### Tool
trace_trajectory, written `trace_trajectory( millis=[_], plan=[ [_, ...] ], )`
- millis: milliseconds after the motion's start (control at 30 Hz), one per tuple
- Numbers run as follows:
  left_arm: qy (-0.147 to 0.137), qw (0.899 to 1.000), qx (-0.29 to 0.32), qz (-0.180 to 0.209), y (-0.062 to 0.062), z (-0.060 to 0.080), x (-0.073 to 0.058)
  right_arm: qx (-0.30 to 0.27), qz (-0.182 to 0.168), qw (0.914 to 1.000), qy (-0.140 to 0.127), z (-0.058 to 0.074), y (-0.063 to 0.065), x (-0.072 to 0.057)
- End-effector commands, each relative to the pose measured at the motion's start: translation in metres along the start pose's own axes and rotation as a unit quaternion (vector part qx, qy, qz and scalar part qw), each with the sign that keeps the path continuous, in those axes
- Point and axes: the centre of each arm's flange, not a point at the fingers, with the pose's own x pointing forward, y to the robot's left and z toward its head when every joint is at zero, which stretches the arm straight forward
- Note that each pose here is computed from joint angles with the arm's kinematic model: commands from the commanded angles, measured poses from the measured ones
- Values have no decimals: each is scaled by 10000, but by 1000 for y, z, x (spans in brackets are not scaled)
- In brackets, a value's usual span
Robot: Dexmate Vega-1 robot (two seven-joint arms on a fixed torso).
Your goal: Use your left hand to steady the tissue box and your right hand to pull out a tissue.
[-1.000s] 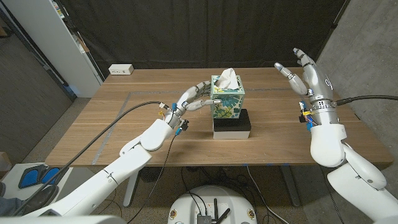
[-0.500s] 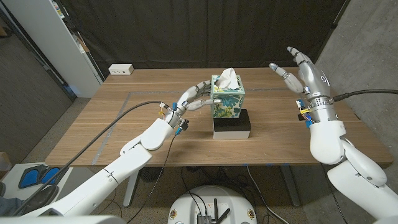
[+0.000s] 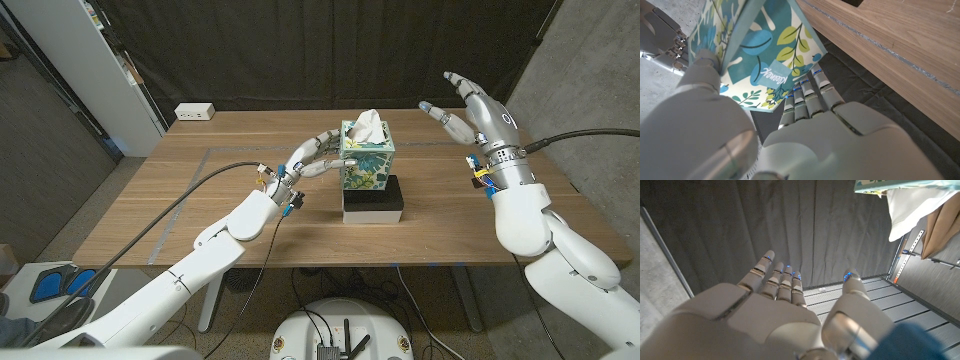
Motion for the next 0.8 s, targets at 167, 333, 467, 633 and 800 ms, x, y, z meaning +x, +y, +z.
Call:
trace_trajectory(
  millis=[167,333,467,633,800],
  plan=[
    [-11,10000,28,-8,-2,2,0,2,369,9981,-485,21,1,14],
    [-5,10000,7,-29,-2,2,1,-96,478,9968,-638,27,2,16],
    [-16,10000,25,-26,-3,3,0,-112,524,9959,-723,32,3,19],
    [-14,10000,31,-16,-4,4,-1,-153,659,9942,-841,38,2,21],
    [-6,10000,39,-32,-4,5,-1,-252,772,9922,-942,45,0,22]
  ],
)
